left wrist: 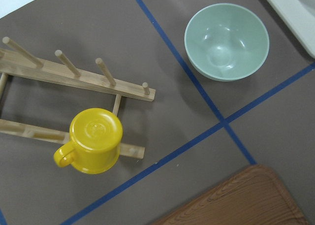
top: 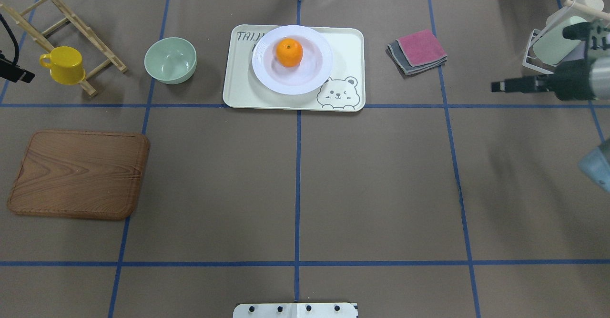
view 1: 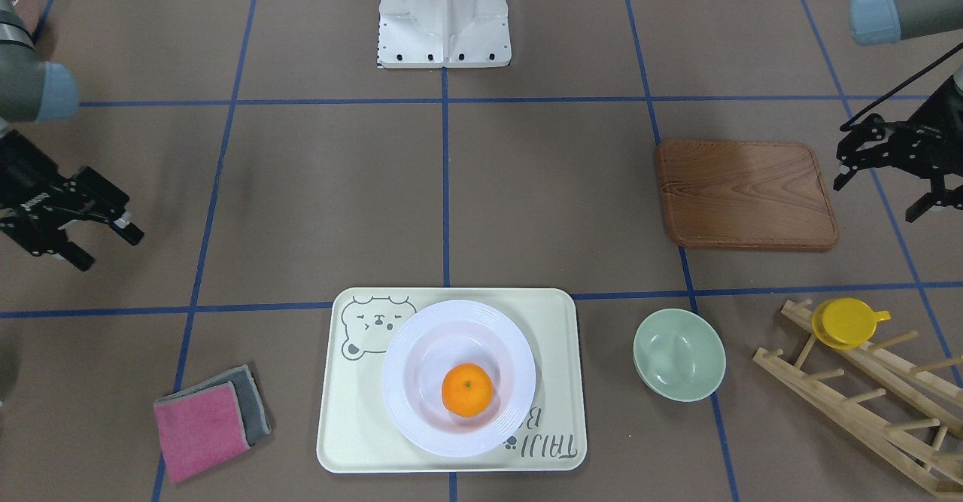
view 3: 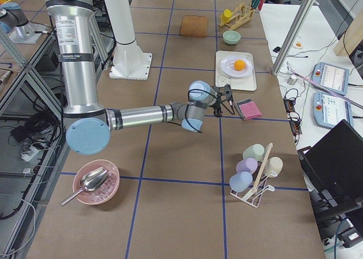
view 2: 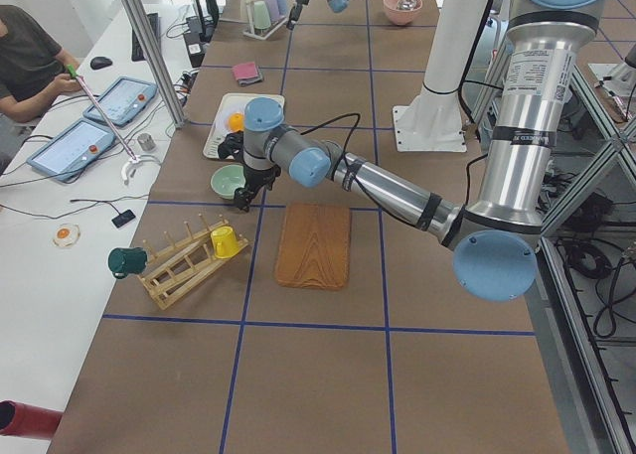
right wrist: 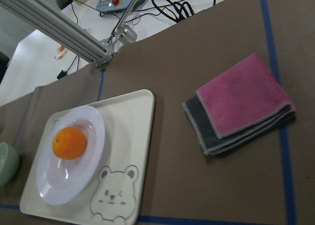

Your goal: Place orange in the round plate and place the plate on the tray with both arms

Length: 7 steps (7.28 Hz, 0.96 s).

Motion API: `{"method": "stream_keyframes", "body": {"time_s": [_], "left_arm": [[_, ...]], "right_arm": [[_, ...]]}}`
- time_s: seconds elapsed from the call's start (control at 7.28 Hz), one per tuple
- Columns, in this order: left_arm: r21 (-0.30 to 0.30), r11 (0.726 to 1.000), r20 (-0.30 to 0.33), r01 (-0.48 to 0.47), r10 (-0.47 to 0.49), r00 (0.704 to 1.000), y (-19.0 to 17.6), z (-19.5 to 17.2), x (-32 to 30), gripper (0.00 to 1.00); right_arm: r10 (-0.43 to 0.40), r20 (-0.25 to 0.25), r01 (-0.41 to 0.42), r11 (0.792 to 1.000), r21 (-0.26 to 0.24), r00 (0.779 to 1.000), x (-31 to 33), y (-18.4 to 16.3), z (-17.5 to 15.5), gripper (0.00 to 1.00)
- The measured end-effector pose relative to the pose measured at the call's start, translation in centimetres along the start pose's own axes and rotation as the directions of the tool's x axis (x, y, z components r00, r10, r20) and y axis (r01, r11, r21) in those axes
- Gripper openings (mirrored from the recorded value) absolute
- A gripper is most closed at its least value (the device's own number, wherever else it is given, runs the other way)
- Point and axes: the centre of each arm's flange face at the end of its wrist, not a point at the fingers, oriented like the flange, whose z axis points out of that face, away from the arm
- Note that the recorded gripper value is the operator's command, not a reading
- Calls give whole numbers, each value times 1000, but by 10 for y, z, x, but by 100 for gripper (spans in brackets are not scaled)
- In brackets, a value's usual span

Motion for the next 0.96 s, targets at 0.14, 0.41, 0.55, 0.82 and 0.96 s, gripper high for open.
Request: {"method": "stream_keyframes", "body": {"time_s": [0.14,0.41,0.55,0.82,0.96], "left_arm": [[-22,1000,9,-20,20,1000,3,6,-6,99],[-57,998,9,-30,30,999,10,20,-17,99],[-72,997,6,-41,42,999,12,23,-19,99],[-114,990,-1,-78,79,997,17,28,-25,99],[-128,988,-3,-82,83,997,19,31,-29,99]], "right_arm": [[-163,-73,157,985,-78,984,50,15,-26,100],[-331,-130,293,925,-243,935,123,21,-71,100],[-376,-134,317,889,-330,917,143,16,-81,100],[-421,-107,327,819,-471,901,162,-17,-94,100],[-436,-81,333,781,-528,896,168,-31,-102,100]]}}
